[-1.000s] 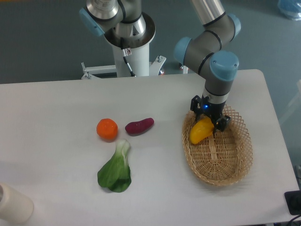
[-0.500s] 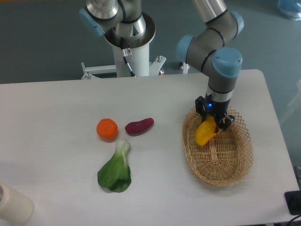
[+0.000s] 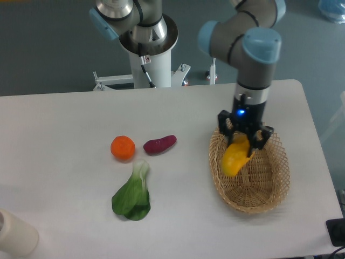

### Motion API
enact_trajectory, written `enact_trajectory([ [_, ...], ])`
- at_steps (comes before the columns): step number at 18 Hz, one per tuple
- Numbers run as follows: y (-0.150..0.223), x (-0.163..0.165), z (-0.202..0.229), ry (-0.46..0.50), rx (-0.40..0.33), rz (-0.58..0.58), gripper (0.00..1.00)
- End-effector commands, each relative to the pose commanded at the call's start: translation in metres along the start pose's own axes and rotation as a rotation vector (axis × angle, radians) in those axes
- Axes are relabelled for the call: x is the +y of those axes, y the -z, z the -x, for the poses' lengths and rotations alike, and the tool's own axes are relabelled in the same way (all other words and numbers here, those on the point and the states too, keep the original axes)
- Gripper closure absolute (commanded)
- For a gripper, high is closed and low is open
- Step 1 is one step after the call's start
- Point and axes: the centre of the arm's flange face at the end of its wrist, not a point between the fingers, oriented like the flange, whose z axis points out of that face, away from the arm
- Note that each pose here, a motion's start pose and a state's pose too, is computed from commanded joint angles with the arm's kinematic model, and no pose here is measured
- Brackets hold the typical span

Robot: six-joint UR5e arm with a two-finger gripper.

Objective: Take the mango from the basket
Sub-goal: 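Carry the held mango up and out of the basket beside it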

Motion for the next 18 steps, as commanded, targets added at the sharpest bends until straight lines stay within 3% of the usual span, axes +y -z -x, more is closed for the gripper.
enact_trajectory([
  [8,0.013,-0.038,-0.031,0.047,-0.003,-0.034,0.50],
  [18,0.010,-0.038,-0.035,0.048,0.003,-0.027,0.50],
])
